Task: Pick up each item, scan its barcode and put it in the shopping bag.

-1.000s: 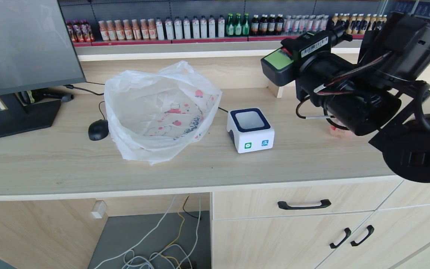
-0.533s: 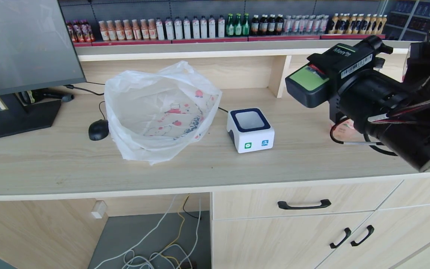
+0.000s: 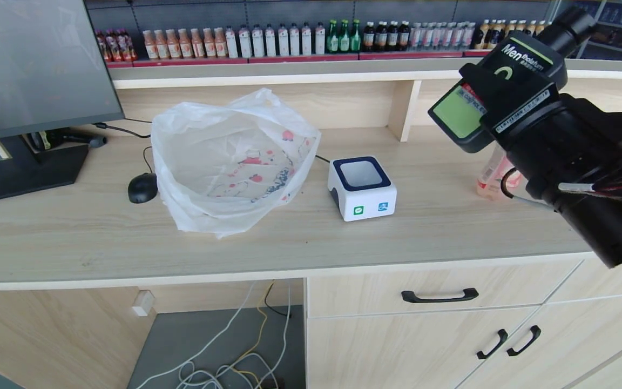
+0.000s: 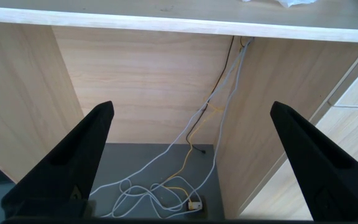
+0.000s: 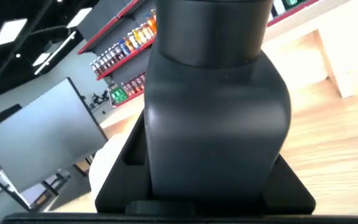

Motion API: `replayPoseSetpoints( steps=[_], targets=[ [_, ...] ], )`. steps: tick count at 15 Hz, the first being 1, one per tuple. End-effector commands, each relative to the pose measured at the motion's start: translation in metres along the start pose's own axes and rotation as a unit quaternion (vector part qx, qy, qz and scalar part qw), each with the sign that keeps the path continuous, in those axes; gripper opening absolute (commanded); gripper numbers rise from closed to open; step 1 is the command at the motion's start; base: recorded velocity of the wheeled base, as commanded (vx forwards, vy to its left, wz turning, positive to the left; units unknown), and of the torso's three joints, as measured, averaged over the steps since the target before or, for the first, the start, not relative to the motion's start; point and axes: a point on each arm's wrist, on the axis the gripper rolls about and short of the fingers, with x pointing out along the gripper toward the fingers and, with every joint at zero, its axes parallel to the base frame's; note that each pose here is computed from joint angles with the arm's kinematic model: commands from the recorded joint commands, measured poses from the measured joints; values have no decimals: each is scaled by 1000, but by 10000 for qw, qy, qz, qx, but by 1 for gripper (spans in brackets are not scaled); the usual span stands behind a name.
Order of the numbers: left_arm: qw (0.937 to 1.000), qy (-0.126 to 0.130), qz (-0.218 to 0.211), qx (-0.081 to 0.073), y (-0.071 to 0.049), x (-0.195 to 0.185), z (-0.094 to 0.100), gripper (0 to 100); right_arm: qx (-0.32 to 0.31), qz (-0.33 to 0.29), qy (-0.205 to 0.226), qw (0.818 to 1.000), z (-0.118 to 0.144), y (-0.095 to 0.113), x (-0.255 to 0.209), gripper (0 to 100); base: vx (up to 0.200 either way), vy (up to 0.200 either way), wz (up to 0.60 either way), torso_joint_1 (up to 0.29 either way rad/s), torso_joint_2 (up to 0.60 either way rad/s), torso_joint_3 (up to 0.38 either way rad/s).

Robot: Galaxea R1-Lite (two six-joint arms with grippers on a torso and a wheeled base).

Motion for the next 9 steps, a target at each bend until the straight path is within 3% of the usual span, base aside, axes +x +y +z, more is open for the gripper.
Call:
replayPoseSetpoints(
  steps=[1,3,5,9],
  targets=[
    [10000,-2,2,0,0,0,0,100,-848,424,213,9953,-27,-5,3,0,0,0,0,0,0,0],
    [10000,-2,2,0,0,0,0,100,-1831,1024,80,9777,-44,-18,4,0,0,0,0,0,0,0],
    [10000,-2,2,0,0,0,0,100,-2616,1894,160,9463,-51,-21,3,0,0,0,0,0,0,0],
    [10000,-2,-6,0,0,0,0,100,-2638,1911,329,9449,-63,-26,3,0,0,0,0,0,0,0]
  ],
)
